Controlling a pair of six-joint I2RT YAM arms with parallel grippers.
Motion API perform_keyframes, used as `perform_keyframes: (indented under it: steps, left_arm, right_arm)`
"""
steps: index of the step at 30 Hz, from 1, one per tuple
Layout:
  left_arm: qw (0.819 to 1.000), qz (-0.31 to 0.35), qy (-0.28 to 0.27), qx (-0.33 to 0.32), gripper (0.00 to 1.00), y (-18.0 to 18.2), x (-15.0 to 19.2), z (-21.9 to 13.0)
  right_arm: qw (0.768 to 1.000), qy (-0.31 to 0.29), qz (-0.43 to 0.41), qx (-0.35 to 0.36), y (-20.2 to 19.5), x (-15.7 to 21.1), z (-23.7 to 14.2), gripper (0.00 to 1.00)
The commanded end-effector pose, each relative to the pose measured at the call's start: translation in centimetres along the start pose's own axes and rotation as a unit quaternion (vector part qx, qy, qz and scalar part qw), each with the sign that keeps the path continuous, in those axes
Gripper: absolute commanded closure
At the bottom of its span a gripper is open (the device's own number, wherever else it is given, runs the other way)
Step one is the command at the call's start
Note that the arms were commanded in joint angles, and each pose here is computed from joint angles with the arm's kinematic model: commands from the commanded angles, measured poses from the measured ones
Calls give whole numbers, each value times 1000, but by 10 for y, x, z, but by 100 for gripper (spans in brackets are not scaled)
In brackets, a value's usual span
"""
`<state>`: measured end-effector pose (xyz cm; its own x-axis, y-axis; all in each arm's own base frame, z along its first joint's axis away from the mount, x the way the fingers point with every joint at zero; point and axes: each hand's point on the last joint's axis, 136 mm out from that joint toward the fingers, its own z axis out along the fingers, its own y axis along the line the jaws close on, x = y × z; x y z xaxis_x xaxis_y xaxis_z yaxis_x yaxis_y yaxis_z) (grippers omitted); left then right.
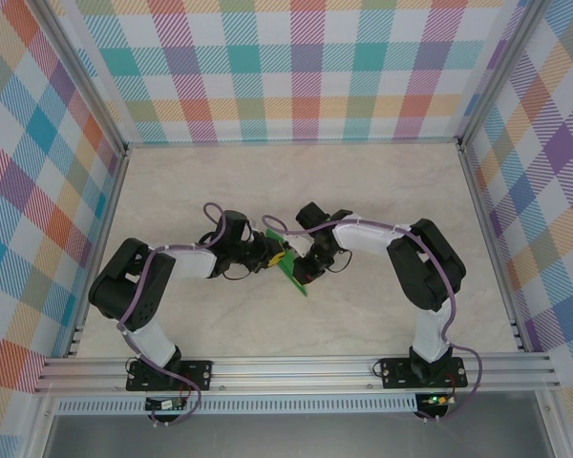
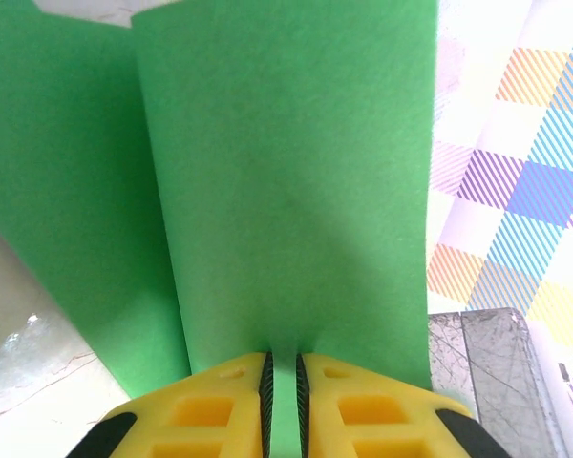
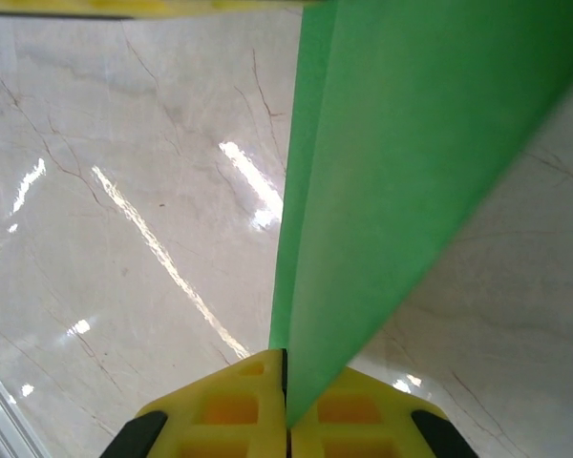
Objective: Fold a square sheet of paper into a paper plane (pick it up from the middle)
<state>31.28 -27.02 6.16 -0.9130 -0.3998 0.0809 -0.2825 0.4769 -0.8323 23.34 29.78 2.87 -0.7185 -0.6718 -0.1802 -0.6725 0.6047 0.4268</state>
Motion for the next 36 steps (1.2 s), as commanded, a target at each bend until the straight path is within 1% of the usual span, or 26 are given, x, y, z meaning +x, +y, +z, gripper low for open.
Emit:
perform_keyframes:
  steps: [1,5,9,15,19,25,28,36]
  left_arm:
    - [999,22,4,28,84,-23,1,-2]
    - [1000,18,5,24,84,-20,1,0]
    - [1000,16,4,21,84,-18,0,0]
    - [1000,16,5,18,84,-18,1,-1]
    - [1000,15,4,17,84,-17,2,-1]
    - [1000,14,1,15,84,-16,3,-5]
    - [1000,16,0,14,84,-15,5,-8]
    - [1000,20,-8,-13,84,-2,11,-18]
  right_arm:
    - [1000,0,-22,2,0,-2,-8,89]
    - [999,-24,5,-20,7,-11,-10,73]
    - [997,-62,28,-31,10,-20,-17,67]
    - [991,-120,57,-22,7,-34,-30,66]
    - [987,-143,66,-18,5,-40,-33,68]
    - [986,-145,74,-43,10,-43,-27,82]
    - [986,-141,74,-53,11,-43,-22,88]
    - [987,-124,69,-72,12,-42,-10,90]
